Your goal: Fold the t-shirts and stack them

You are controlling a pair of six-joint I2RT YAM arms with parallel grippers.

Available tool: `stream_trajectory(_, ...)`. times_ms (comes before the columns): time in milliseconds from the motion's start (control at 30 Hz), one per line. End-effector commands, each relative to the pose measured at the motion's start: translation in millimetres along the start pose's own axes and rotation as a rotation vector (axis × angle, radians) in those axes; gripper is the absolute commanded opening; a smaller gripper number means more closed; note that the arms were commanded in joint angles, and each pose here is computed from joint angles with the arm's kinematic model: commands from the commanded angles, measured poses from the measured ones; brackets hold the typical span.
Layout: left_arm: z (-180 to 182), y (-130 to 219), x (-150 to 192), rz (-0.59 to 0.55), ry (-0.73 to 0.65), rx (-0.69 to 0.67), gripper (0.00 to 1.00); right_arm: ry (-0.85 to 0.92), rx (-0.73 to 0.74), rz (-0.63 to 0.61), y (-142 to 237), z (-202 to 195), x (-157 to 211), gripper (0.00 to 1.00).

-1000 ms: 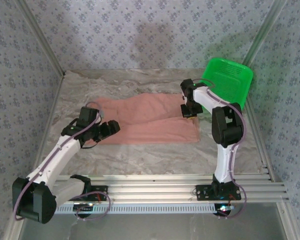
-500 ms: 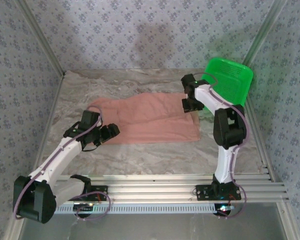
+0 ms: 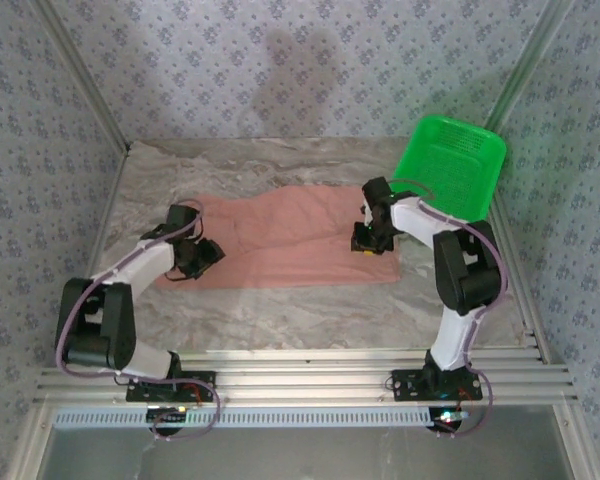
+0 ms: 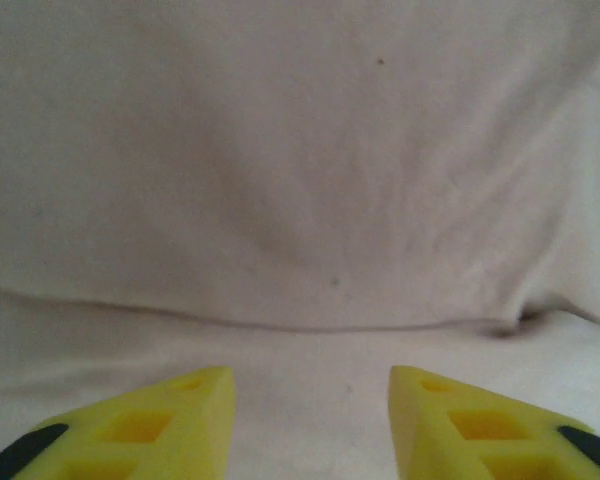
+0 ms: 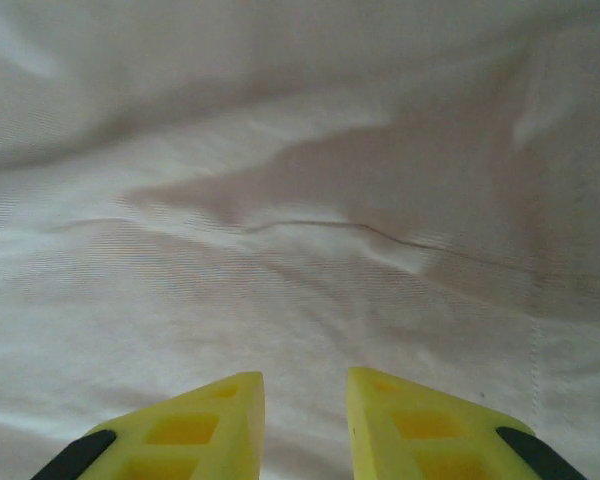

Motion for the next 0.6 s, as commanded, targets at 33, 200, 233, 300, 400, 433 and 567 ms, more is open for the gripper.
stream_trajectory(33, 12.0, -10.0, -4.1, -0.022, 0.025, -0.049, 0.41, -0.052, 0.058, -0.010, -9.3, -8.4, 4.6, 0.27)
stream_trajectory(200, 51.7, -17.9, 20.0, 0.035, 0.123, -0.156, 0.38, -0.055, 0.127, 0.039, -11.8, -19.5, 34.0, 0.26)
stream_trajectory(233, 59.0, -16.3, 25.7, 0.037, 0.142, -0.170, 0.38, -0.055, 0.133, 0.041, -10.2, -19.4, 39.9, 0.26)
stream_trajectory(300, 72.0, -12.2, 36.5, 0.044, 0.178, -0.196, 0.38, -0.063, 0.143, 0.060, -9.7, -21.5, 54.8, 0.26)
stream_trajectory(400, 87.8, -4.2, 49.8, 0.050, 0.214, -0.226, 0.38, -0.082, 0.154, 0.075, -5.5, -25.1, 76.5, 0.25)
stream_trajectory(433, 91.6, -1.3, 54.3, 0.053, 0.226, -0.226, 0.39, -0.087, 0.159, 0.081, -3.6, -26.2, 84.7, 0.25)
stream_trajectory(567, 103.3, 9.5, 71.9, 0.069, 0.280, -0.218, 0.39, -0.097, 0.173, 0.094, 2.5, -29.0, 113.0, 0.26)
Point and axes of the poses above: each hand's point on the last joint's axis, 136 mm out from that joint toward the fingers, its own y axis back along the fingers, its own z axis along the line the jaws close on, x = y × z, the point moved 3 cm from there along y, back along the fingers, and after that the axes turned 5 degrees about y, right-handed, at the moved point
